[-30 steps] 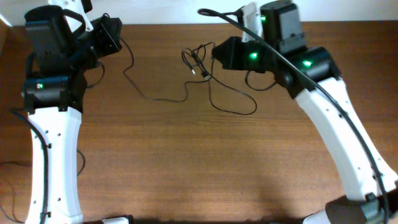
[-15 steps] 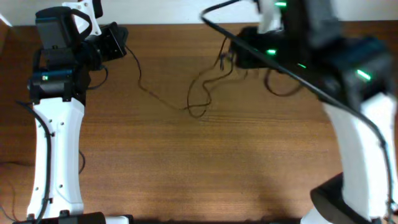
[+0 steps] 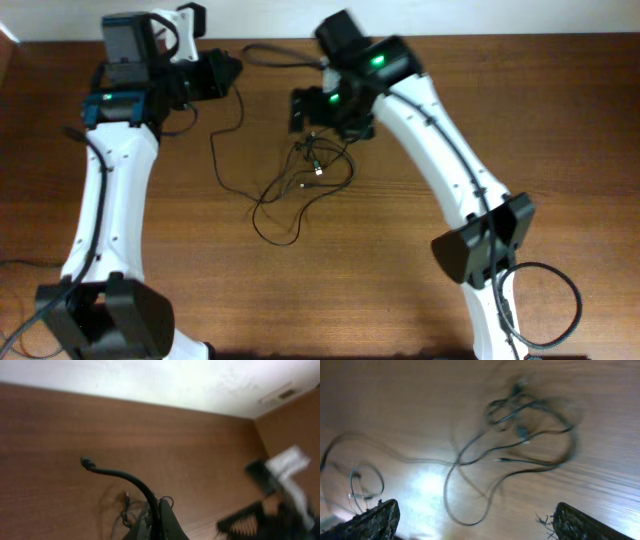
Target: Untangle cables
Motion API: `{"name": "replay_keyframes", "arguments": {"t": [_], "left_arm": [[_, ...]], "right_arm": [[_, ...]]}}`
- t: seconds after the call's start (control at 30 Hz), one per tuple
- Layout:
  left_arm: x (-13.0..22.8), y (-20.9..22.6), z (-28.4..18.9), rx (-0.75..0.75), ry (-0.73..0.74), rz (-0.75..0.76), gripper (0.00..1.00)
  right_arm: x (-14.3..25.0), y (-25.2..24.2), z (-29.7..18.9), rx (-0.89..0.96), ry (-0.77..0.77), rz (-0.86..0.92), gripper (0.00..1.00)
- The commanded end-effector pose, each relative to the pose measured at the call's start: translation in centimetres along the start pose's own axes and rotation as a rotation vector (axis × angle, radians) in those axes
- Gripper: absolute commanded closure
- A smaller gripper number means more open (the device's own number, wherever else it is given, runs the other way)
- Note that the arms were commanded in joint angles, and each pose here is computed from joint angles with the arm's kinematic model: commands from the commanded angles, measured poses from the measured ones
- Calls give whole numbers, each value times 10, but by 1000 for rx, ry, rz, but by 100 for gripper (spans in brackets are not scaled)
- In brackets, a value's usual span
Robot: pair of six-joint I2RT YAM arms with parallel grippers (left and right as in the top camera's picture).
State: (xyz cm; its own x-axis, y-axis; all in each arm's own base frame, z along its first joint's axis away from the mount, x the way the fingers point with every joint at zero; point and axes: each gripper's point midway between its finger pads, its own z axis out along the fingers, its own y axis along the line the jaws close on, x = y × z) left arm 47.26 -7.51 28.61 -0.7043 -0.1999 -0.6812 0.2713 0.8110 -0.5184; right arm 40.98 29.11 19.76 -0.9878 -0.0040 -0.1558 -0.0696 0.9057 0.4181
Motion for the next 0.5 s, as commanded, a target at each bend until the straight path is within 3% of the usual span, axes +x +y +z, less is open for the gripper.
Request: {"name": "replay_keyframes", "arguments": {"t": [0.0,0.03,0.13,0.27,0.3,0.37,0.47], "left_arm": [[44,-27,49,96,157,108,100],[62,-41,69,127,211,122,99],[106,-65,117,154,320,169,77],[162,-79,148,182,444,509,52],[174,-70,144,160,497,568,45],[175,-23,142,-79,563,655,36],[184,1,171,-123,564,681,34]], "right_arm": [[-36,-64,-41,20,-73,146,1],[-43,-88,-50,39,-83,164,1],[-51,-130,-64,70,-89,224,1],[-49,-140,-65,112,-87,225,1],[-47,-142,-65,126,-81,221,1],[-45,-142,-64,128,-73,207,1],[-44,-142,-64,130,-68,204,1]]}}
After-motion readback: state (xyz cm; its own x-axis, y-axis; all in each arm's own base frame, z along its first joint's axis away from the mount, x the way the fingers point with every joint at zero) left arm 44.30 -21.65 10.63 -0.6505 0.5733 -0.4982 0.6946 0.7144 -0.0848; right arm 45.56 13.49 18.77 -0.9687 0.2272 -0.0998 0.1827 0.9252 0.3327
